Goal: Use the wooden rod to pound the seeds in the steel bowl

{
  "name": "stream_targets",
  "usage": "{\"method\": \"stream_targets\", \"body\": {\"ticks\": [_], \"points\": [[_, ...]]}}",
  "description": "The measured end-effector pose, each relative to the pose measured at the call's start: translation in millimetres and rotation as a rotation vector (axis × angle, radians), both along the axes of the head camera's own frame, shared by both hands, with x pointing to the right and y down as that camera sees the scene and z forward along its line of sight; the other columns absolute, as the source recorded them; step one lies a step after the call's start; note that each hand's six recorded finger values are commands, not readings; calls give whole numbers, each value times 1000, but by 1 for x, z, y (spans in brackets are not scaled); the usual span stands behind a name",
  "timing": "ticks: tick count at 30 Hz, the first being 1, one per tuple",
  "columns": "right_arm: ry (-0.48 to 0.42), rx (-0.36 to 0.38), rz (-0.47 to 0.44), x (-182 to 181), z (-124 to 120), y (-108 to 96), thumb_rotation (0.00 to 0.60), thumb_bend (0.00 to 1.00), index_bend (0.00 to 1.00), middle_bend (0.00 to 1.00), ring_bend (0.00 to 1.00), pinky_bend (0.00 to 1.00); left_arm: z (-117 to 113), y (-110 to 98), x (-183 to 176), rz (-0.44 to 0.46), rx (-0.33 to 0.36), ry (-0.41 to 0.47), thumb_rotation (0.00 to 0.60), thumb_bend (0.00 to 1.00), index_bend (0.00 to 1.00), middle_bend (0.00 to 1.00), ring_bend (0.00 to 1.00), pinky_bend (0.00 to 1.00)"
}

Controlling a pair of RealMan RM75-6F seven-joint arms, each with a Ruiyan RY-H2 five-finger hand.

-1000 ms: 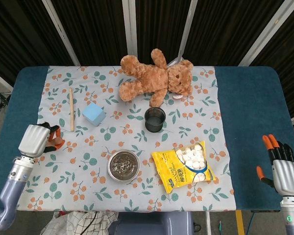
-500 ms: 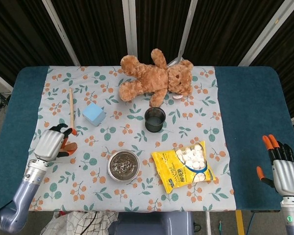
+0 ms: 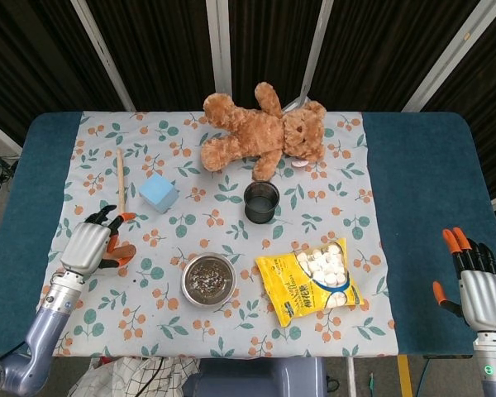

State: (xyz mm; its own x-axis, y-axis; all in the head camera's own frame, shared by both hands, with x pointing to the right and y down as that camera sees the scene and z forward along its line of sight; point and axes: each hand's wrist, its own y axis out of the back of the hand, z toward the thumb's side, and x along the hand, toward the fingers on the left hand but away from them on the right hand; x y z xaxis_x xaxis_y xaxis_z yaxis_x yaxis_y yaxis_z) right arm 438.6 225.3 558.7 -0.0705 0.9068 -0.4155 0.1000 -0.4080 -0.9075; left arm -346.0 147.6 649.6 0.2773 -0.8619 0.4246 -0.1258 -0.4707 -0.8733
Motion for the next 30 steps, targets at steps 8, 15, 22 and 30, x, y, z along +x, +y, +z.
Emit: {"method": "stream_targets", "body": {"ticks": [8, 15, 22, 30], "points": [[1, 0, 1, 0, 0, -1, 600, 415, 0, 0, 0, 0, -5, -3, 1, -22, 5, 28, 600, 200, 174, 152, 87, 220], [1, -1, 1, 0, 0, 0, 600, 416, 0, 0, 0, 0, -8, -3, 0, -29, 2, 37, 600, 200, 172, 149, 87, 217], [0, -1, 2, 0, 0, 0, 600, 416, 0, 0, 0, 0, -14, -1, -4, -38, 12, 42, 600, 200, 172, 136, 63, 178], [2, 0, 2, 1, 0, 1, 600, 415, 0, 0, 0, 0, -38, 8, -26, -19, 75, -72, 600, 191, 91, 32, 1, 62]]}}
